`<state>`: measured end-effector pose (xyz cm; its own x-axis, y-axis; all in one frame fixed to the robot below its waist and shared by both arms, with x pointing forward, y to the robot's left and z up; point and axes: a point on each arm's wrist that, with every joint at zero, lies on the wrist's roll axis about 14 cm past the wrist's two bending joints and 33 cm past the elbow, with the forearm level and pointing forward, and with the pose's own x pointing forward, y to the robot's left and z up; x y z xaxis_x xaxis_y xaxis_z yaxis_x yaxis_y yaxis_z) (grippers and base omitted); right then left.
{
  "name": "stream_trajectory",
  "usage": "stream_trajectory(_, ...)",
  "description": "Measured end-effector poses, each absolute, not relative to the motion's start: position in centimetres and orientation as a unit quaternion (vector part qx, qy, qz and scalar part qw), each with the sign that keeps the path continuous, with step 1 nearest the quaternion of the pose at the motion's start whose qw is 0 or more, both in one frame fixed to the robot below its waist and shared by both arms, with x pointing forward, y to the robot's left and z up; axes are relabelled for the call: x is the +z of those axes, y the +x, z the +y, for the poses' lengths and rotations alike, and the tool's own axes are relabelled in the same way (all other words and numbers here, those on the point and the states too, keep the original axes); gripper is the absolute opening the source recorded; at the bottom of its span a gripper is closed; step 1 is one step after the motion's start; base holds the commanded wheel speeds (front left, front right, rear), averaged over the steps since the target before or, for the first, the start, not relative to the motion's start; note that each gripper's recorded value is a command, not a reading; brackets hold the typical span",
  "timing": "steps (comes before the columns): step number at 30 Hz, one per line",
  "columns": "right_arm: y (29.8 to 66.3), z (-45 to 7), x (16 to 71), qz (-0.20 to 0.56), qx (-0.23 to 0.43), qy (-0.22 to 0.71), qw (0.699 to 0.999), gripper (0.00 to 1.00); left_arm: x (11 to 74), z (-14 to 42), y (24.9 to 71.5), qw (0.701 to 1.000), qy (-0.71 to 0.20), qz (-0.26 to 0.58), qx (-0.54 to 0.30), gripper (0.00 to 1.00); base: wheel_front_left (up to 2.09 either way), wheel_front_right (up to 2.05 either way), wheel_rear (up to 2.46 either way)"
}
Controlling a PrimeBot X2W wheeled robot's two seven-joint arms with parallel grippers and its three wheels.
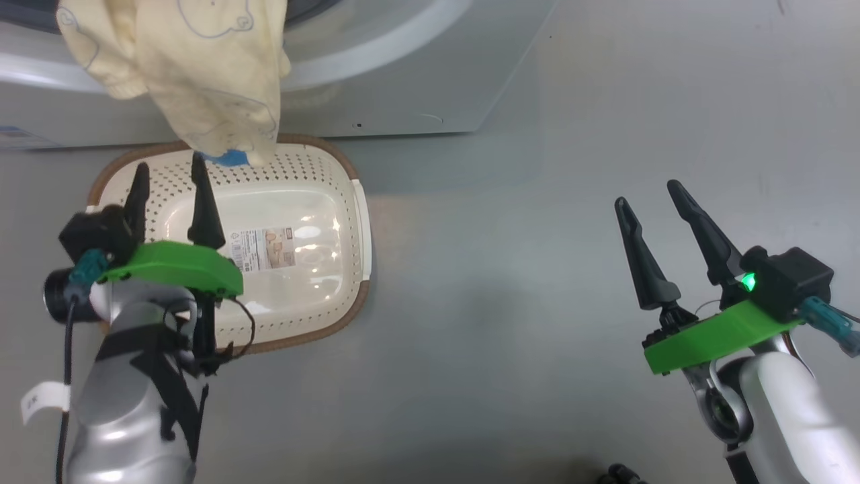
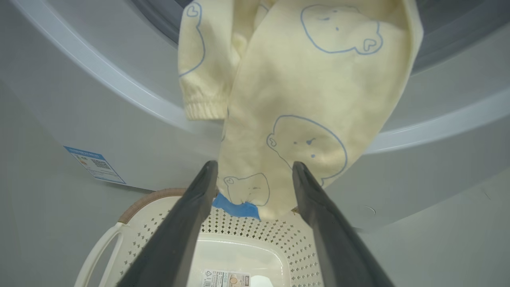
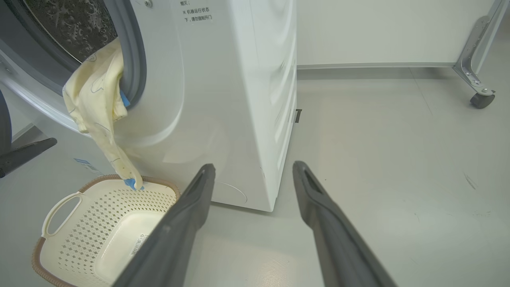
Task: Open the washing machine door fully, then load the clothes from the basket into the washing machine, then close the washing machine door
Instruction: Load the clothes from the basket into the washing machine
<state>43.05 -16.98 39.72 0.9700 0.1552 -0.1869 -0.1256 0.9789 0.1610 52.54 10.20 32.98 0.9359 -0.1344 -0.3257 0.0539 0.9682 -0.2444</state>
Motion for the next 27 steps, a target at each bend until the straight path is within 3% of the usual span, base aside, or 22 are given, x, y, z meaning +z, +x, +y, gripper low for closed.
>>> stream_trajectory(10,43.9,-17.7,37.6,0.121,0.064,0.068,0.988,1.0,31.7,9.1,57.9,0.979,-0.095,0.165,-0.067,1.0,0.0,0.0,0.0)
stream_trajectory(27,43.8,-18.1,34.8,0.155,0.059,0.062,0.984,1.0,30.1,8.6,62.0,0.981,-0.093,0.157,-0.07,1.0,0.0,0.0,0.0)
